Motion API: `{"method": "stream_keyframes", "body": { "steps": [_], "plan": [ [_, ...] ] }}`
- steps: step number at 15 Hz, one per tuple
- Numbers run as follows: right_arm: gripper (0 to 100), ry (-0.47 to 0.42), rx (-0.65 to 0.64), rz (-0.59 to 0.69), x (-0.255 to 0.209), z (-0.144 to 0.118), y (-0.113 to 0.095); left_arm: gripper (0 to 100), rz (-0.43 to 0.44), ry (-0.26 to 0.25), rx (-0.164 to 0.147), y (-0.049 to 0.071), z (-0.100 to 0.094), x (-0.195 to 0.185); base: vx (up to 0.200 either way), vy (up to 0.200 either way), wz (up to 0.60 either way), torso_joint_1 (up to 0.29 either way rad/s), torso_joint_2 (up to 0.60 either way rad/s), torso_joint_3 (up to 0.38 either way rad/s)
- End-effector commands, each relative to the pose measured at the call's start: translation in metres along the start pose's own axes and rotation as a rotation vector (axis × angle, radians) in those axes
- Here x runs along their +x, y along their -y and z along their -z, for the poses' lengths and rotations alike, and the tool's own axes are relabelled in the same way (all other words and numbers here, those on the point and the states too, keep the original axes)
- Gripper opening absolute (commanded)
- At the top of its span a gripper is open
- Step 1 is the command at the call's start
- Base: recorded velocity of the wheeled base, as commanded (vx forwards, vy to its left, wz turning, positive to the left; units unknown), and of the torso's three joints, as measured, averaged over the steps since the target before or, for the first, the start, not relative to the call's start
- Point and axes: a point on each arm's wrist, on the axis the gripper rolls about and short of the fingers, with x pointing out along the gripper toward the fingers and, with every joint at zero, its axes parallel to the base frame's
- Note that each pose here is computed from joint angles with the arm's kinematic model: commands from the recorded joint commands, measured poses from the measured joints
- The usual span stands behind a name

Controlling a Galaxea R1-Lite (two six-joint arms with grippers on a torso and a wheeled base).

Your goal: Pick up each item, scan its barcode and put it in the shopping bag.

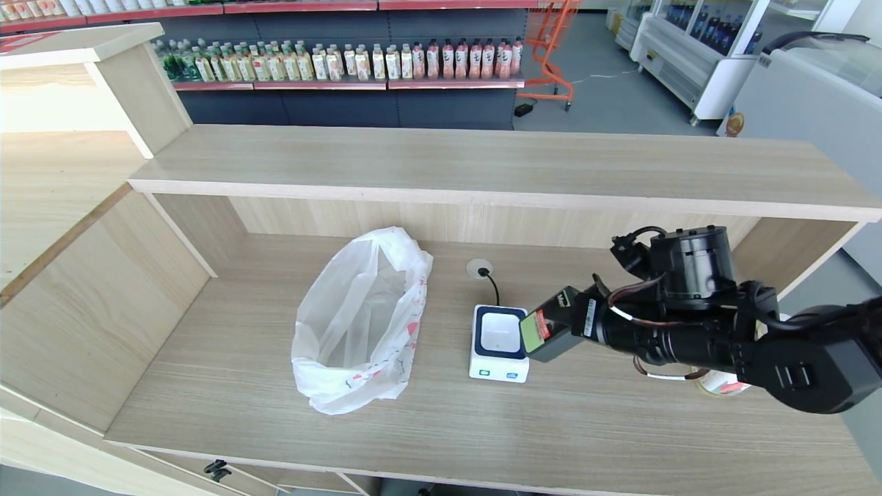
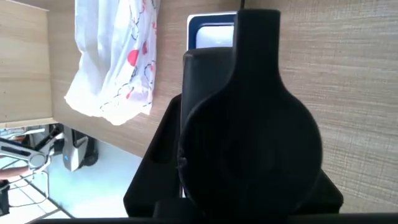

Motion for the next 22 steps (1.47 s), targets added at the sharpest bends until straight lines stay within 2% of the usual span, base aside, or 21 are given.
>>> {"method": "stream_keyframes", "body": {
  "steps": [1,7,12,16,19,20,22],
  "plan": [
    [0,-0.041,-0.016,0.042,0.030,0.010,0.003,100,0.000,0.000,0.000,0.000,0.000,0.000,0.000,0.000,0.00,0.000,0.00,0.000],
    [0,-0.033,-0.053,0.035,0.052,0.006,-0.003,100,0.000,-0.001,0.000,0.000,0.000,0.000,0.000,0.000,0.00,0.000,0.00,0.000],
    [0,-0.039,-0.084,-0.004,0.072,0.009,-0.018,100,0.000,-0.001,0.000,0.000,0.000,0.000,0.000,0.000,0.00,0.000,0.00,0.000],
    [0,-0.064,-0.165,0.006,0.085,0.017,-0.015,100,0.000,0.000,0.000,0.000,0.000,0.000,0.000,0.000,0.00,0.000,0.00,0.000],
    [0,-0.067,-0.172,0.007,0.085,0.018,-0.015,100,0.000,-0.001,0.000,0.000,0.000,0.000,0.000,0.000,0.00,0.000,0.00,0.000],
    [0,-0.054,-0.171,0.001,0.083,0.015,-0.017,100,0.000,-0.001,0.000,0.000,0.000,0.000,0.000,0.000,0.00,0.000,0.00,0.000],
    [0,0.068,-0.152,-0.075,0.052,-0.016,-0.037,100,0.000,0.000,0.000,0.000,0.000,0.000,0.000,0.000,0.00,0.000,0.00,0.000]
  ]
}}
